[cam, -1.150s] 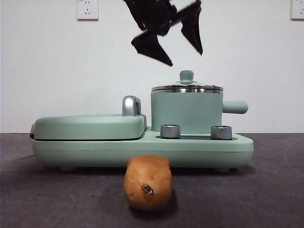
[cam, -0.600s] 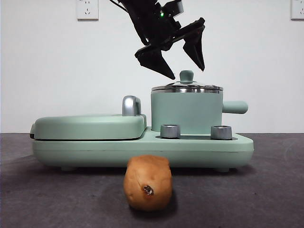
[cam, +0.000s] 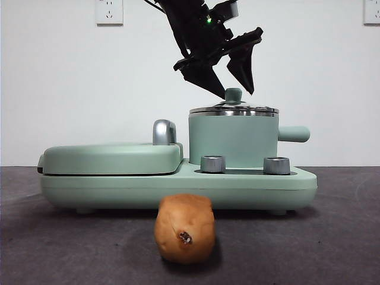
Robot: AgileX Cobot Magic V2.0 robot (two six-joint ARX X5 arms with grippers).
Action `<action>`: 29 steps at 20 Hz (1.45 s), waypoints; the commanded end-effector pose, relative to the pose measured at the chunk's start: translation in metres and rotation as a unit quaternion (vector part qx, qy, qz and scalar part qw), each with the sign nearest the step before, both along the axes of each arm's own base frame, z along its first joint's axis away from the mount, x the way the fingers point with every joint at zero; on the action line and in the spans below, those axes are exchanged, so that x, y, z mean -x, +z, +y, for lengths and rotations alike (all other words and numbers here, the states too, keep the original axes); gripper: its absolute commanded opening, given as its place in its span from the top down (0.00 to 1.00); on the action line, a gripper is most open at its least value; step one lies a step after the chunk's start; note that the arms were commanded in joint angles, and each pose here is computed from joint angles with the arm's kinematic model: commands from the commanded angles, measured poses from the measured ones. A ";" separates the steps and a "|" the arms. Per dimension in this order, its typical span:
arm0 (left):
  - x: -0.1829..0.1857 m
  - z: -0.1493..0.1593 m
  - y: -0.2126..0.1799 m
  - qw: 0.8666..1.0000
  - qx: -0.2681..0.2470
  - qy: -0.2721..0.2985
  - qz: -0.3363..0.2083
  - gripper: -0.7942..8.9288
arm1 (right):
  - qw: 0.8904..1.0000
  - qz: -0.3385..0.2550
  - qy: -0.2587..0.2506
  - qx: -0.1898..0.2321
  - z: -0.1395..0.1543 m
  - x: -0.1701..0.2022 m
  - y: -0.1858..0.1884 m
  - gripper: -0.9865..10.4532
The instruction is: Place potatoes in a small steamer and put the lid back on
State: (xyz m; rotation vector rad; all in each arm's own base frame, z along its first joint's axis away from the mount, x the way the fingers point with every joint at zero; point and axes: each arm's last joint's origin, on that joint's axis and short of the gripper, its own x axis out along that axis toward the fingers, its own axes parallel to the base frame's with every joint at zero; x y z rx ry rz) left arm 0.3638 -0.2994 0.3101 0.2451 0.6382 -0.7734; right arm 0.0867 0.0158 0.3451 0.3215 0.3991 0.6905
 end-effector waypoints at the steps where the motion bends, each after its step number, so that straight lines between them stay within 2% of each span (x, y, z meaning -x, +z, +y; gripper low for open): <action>1: -0.002 -0.009 -0.004 1.000 -0.004 -0.010 -0.008 0.69 | 1.000 -0.013 -0.001 0.001 0.000 0.001 0.006 0.45; 3: -0.002 -0.009 -0.004 1.000 -0.007 -0.013 -0.010 0.81 | 1.000 -0.013 -0.001 0.001 0.000 0.001 0.006 0.45; 4: -0.002 -0.008 -0.004 1.000 -0.011 -0.016 -0.012 0.83 | 1.000 -0.013 -0.001 0.001 0.000 0.001 0.006 0.45; 8: -0.002 -0.008 -0.005 1.000 -0.020 -0.018 -0.009 0.83 | 1.000 -0.013 -0.001 0.001 0.000 0.001 0.006 0.45; 10: -0.002 -0.008 -0.005 1.000 -0.018 -0.017 -0.011 0.87 | 1.000 -0.013 -0.001 0.001 0.000 0.001 0.006 0.45; 16: -0.003 -0.009 0.003 1.000 -0.002 -0.013 -0.023 0.87 | 1.000 -0.008 -0.003 -0.004 0.000 0.001 0.006 0.45; 25: 0.002 -0.004 0.048 0.998 0.039 0.003 -0.041 0.87 | 1.000 -0.010 -0.014 -0.001 -0.001 0.000 0.007 0.45; 29: 0.008 0.009 0.064 0.998 0.038 0.009 -0.042 0.87 | 0.999 0.020 -0.019 -0.023 0.000 -0.004 0.005 0.45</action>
